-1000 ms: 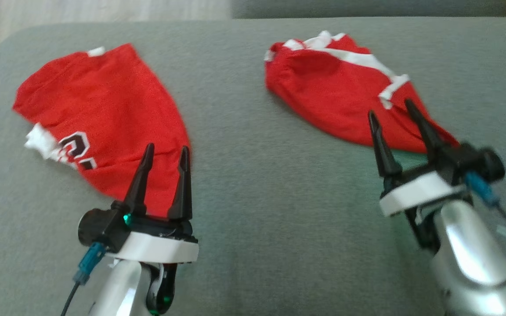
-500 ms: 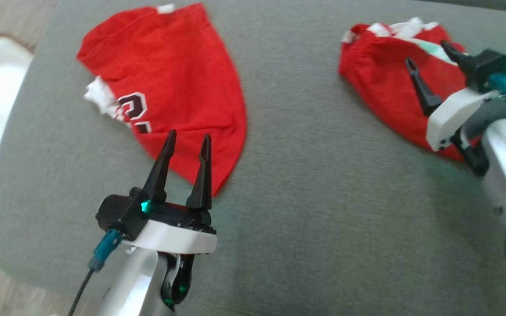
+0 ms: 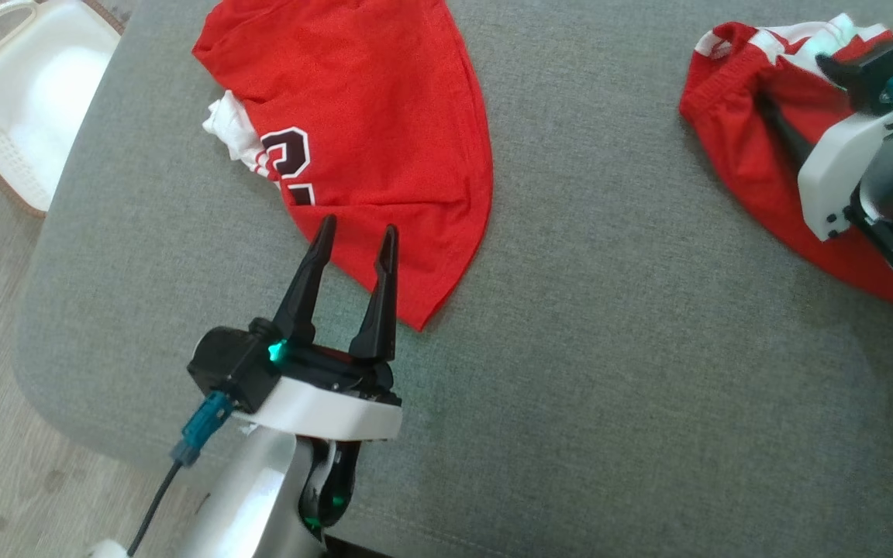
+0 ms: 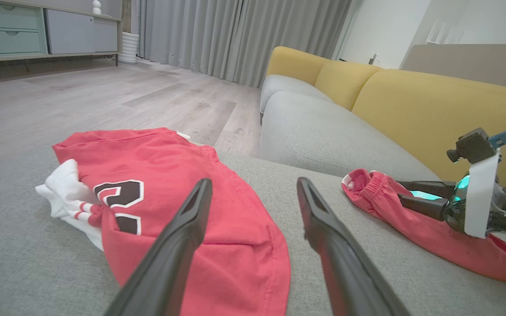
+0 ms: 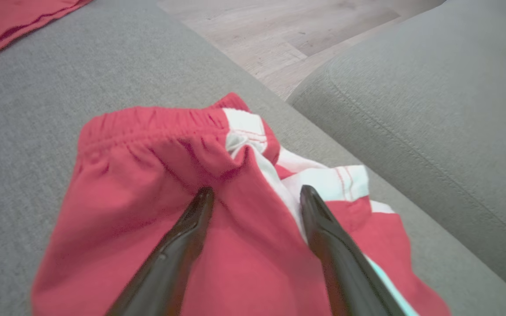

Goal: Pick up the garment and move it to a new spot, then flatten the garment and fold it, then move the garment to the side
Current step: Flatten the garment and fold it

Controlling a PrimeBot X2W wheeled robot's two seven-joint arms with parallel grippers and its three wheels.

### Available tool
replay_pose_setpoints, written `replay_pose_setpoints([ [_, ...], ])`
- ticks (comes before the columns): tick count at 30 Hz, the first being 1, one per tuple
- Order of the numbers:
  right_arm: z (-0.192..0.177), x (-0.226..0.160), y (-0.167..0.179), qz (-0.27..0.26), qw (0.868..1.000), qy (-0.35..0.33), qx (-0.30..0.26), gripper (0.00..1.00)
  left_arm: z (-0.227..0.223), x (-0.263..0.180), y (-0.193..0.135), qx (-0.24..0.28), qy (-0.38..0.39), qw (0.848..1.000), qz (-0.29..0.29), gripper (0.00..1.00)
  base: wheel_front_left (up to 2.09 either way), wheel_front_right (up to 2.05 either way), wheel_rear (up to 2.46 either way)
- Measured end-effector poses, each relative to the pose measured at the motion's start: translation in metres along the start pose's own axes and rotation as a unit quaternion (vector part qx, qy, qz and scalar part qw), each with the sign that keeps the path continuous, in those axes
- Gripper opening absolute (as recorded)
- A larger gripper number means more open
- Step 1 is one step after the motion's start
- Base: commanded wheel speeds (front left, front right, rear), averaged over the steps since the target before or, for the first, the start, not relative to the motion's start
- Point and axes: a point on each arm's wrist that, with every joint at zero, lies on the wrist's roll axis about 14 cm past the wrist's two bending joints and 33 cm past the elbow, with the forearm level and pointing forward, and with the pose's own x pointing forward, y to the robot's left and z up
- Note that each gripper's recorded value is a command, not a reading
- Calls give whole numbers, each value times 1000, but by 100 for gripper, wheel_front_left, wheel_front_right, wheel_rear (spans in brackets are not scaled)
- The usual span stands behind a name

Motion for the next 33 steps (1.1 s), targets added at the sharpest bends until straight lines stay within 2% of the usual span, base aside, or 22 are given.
replay_pose_setpoints([
  [1, -4, 1, 2, 5, 1000, 9, 3, 38, 0, 0, 1, 0, 0, 1000, 1, 100, 0, 0, 0],
  [2, -5, 1, 4, 9, 1000, 13, 4, 0, 0, 0, 1, 0, 0, 1000, 2, 100, 0, 0, 0],
  [9, 9, -7, 2, 14, 1000, -19, 17, 0, 2, 2, -4, -2, -3, 1000, -3, 100, 0, 0, 0],
  [17, 45, -36, 21, 24, 995, -96, -7, 0, 16, 5, -11, -1, -27, 1000, -15, 100, 0, 0, 0],
  [22, 55, -59, 55, 44, 992, -116, -9, 0, 18, -1, -19, 1, -32, 999, -25, 100, 0, 0, 0],
  [32, 9, -108, 143, 93, 992, -81, 9, 0, 23, -8, -45, 5, -43, 997, -65, 100, 0, 0, 0],
  [33, 7, -112, 148, 94, 992, -80, 12, 41, 23, -9, -47, 4, -42, 997, -70, 100, 0, 0, 0],
])
